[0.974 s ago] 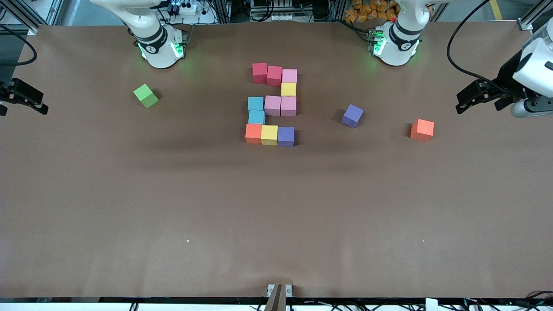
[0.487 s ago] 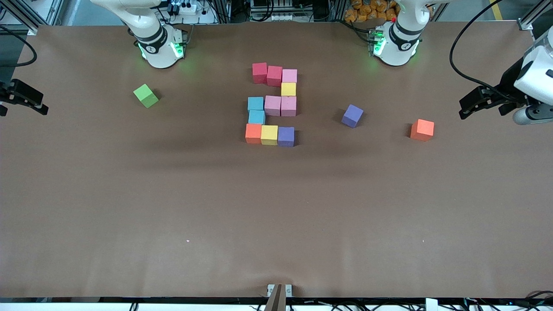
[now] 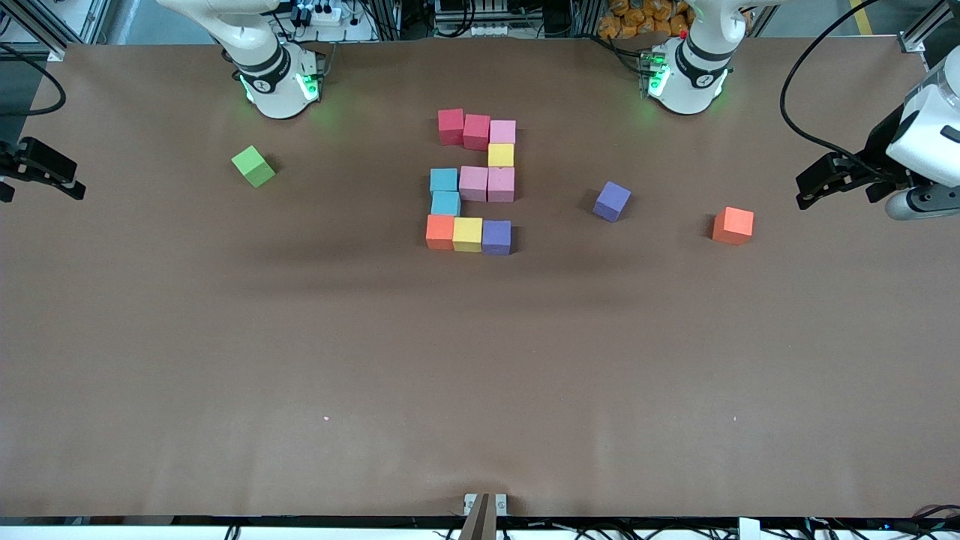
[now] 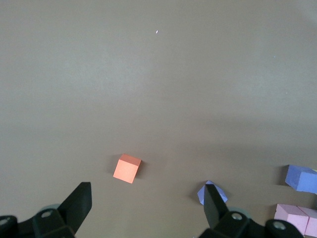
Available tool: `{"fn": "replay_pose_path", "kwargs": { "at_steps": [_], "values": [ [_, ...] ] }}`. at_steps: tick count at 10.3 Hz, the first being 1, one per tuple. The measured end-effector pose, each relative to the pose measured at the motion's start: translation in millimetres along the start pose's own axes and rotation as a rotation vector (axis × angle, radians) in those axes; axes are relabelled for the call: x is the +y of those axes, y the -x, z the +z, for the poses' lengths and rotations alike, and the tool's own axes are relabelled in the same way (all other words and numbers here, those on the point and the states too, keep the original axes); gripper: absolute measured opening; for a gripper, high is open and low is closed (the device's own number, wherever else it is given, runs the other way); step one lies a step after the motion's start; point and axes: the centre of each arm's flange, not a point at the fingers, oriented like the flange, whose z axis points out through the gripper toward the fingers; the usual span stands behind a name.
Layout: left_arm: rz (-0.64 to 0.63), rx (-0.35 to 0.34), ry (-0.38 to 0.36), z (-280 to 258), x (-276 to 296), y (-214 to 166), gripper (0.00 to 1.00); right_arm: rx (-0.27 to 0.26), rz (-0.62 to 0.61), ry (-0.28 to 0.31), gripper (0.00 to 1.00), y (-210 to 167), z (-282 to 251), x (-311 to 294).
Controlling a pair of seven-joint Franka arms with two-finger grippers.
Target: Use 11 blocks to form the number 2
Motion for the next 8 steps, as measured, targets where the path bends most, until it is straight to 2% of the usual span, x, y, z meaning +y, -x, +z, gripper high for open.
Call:
{"fn": "replay_pose_path", "kwargs": {
  "at_steps": [3,8],
  "values": [
    [0.001,0.002,0.001,-2,0,0,1.00,0.003,-0.012,0.000,1.00,0,-1,-7],
    [0.007,-0.036,-0.007,-14,2,9,1.00,0.009,-0.013,0.001,1.00,0,-4,-7]
  ]
}}
